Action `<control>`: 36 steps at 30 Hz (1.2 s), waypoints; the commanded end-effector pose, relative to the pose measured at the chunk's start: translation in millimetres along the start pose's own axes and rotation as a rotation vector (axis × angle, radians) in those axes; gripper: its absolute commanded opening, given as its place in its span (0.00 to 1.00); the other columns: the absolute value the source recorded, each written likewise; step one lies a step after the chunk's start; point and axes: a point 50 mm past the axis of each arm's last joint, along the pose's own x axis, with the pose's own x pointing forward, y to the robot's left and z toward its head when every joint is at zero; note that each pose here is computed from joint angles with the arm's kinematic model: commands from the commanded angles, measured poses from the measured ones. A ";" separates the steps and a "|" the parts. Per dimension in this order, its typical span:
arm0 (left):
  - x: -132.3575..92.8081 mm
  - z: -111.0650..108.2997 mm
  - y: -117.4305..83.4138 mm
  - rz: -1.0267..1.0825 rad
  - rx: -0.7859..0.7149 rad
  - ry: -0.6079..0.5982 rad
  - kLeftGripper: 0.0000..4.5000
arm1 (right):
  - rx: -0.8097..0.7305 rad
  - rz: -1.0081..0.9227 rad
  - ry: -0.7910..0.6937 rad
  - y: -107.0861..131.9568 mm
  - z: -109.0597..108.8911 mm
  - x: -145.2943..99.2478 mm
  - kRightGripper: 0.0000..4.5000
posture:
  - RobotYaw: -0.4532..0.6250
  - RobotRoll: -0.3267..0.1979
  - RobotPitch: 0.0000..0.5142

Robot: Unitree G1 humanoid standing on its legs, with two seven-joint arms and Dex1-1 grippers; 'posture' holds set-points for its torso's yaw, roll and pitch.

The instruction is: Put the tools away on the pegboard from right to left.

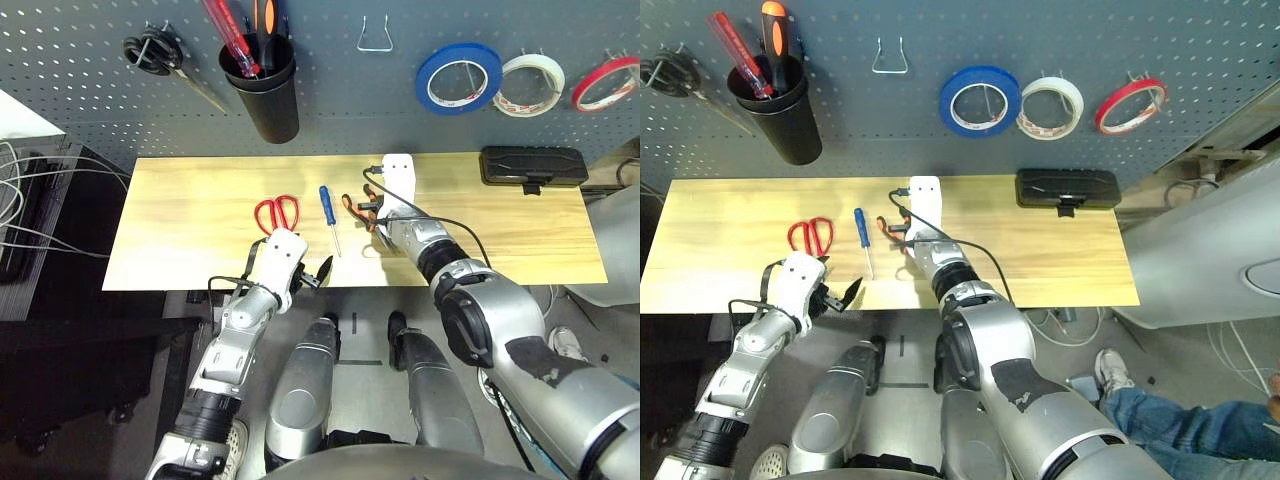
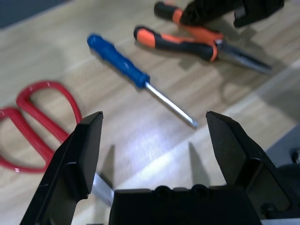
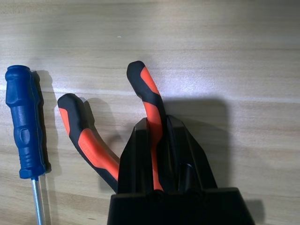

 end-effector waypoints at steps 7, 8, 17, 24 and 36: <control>-2.6 6.6 9.8 0.052 -0.027 -0.065 1.00 | -0.052 0.060 -0.043 -6.2 7.4 -1.3 0.06 | 0.63 0.62 0.56; -2.6 8.1 10.9 0.056 -0.026 -0.073 1.00 | -0.054 0.062 -0.047 -7.1 8.1 -1.5 0.06 | 0.62 0.62 0.55; -3.7 23.3 13.0 0.074 -0.031 -0.160 1.00 | -0.082 0.094 -0.100 -11.2 17.7 -3.5 0.06 | 0.62 0.62 0.49; -3.6 31.1 16.3 0.083 -0.027 -0.206 1.00 | -0.097 0.125 -0.161 -9.6 31.6 -6.1 0.06 | 0.61 0.62 0.45; -0.4 38.7 18.8 0.075 -0.019 -0.235 1.00 | -0.098 0.124 -0.231 -8.6 46.4 -8.6 0.06 | 0.61 0.62 0.43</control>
